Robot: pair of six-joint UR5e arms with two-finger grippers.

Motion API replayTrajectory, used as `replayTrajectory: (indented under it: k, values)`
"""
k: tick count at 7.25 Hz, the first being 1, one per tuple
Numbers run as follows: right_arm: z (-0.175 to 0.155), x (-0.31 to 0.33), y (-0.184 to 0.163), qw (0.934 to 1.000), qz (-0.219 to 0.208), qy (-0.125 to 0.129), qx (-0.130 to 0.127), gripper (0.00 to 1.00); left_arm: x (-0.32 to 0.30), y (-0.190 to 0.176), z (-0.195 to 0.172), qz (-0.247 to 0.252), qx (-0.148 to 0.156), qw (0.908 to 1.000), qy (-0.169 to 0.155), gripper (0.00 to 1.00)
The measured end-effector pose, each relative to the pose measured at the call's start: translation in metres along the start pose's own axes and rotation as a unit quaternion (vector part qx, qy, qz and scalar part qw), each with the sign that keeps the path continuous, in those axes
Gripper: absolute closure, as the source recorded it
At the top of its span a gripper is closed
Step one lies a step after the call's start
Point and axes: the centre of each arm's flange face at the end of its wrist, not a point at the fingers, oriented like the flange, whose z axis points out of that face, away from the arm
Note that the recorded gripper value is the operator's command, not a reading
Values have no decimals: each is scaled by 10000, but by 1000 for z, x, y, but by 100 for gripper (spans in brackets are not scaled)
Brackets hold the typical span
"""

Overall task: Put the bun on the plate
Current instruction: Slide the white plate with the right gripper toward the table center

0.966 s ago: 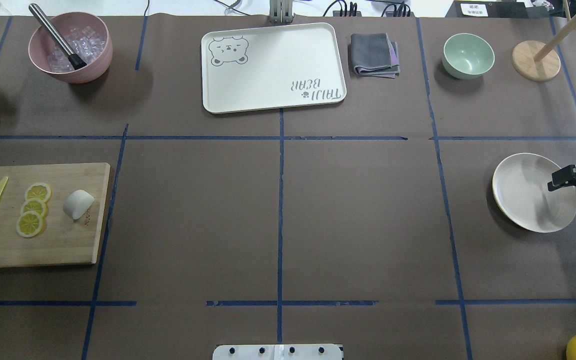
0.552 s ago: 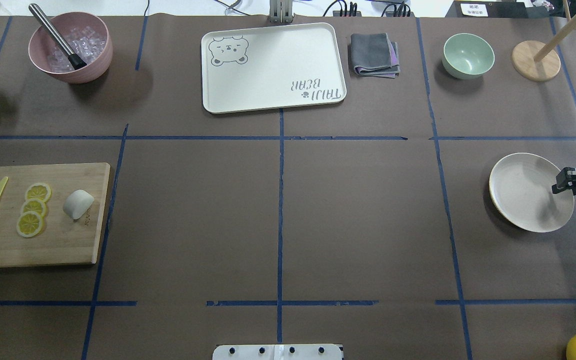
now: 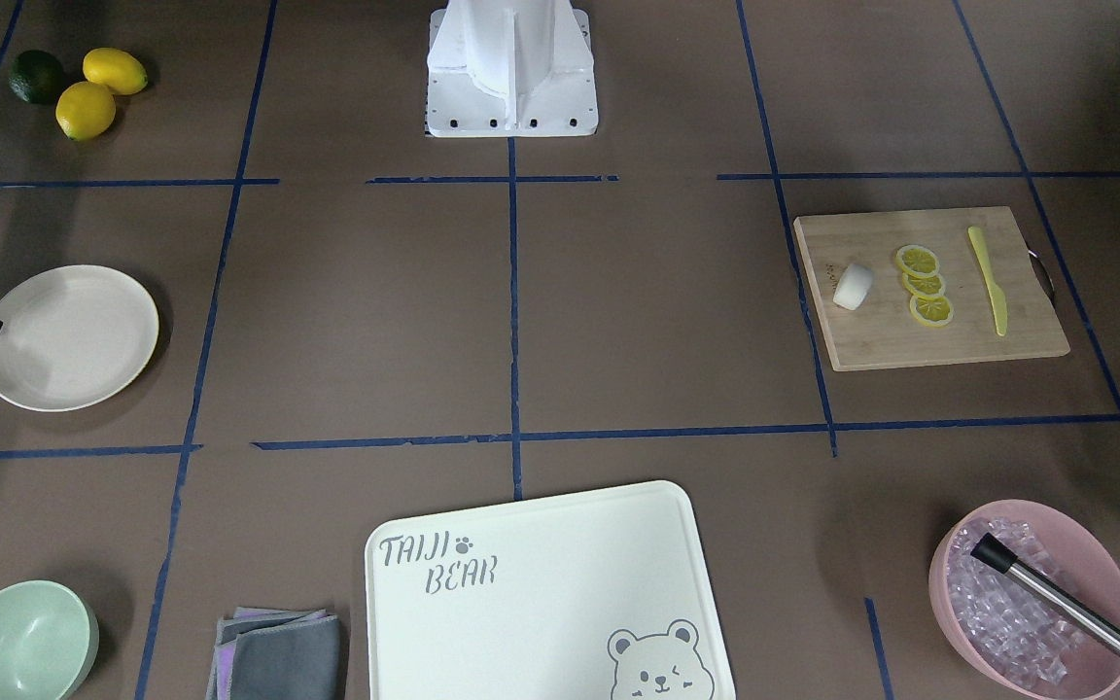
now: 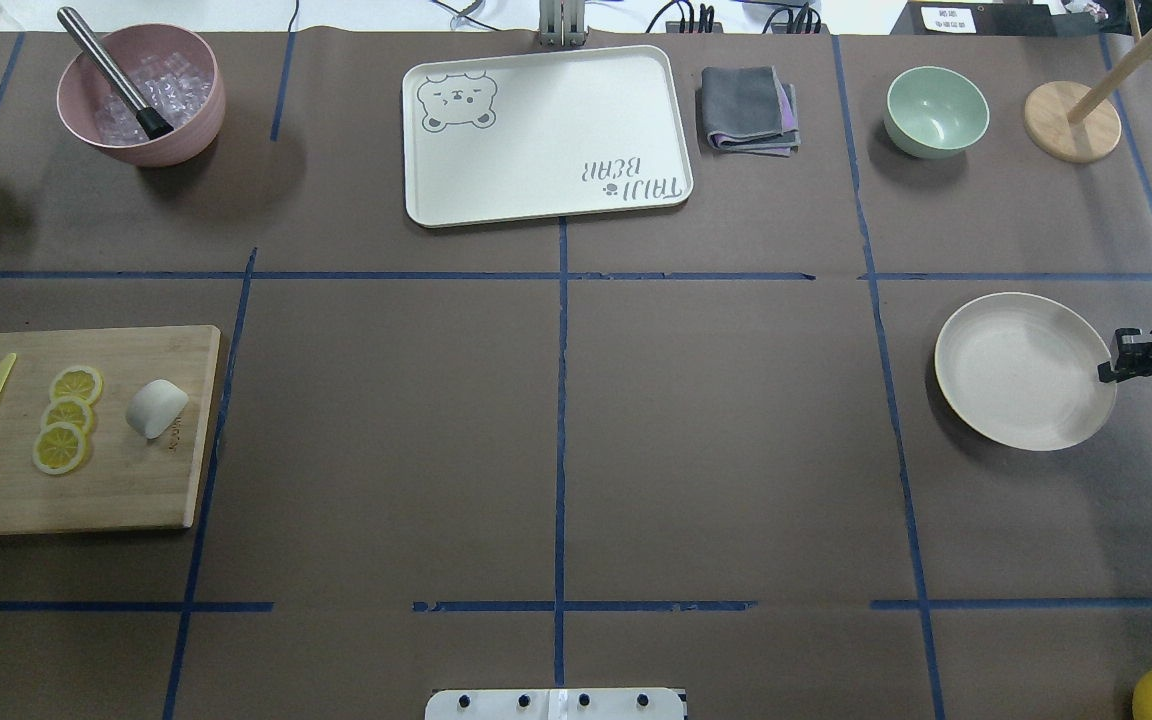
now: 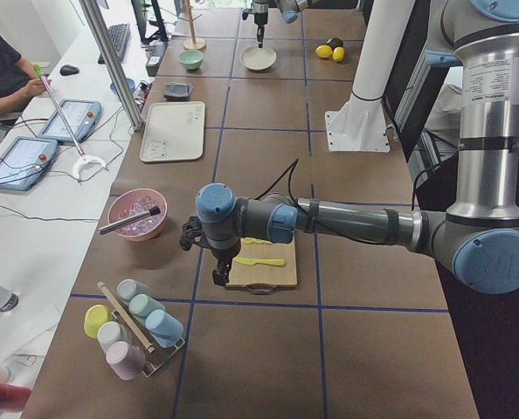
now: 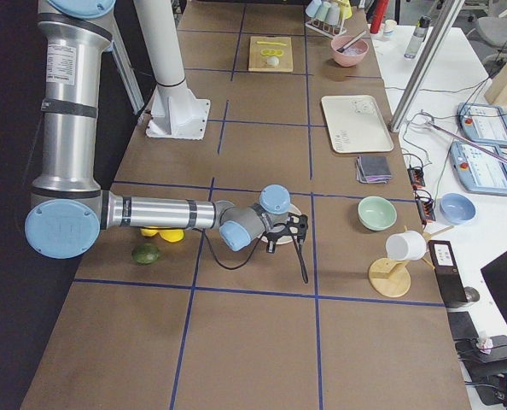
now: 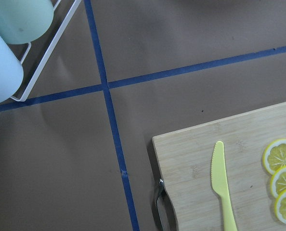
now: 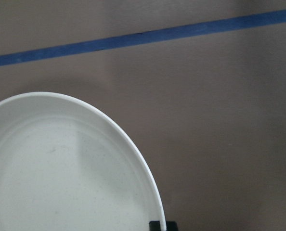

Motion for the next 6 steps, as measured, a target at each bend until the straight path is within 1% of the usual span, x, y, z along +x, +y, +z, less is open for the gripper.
replayTrajectory:
  k: [1,2,3,4,5,6]
  values:
    - [-19,-36,-3,9995,-11,-304,54,100,1,0,-1,14,9,10000,1,0]
    - [-35,-85,-12,9980,126,-611,132,100,2,-1,-2,35,20,10000,1,0]
    - [-43,-150,-18,9948,379,-935,103,100,3,-1,-3,50,36,10000,2,0]
    - [-44,-214,-16,9907,616,-1213,-32,100,4,-2,-5,59,49,10000,5,0]
    - [-39,-271,-8,9867,790,-1411,-163,100,5,-1,-5,63,55,10000,8,0]
    - [-30,-317,4,9840,909,-1521,-205,100,4,-1,-4,58,46,10000,10,0]
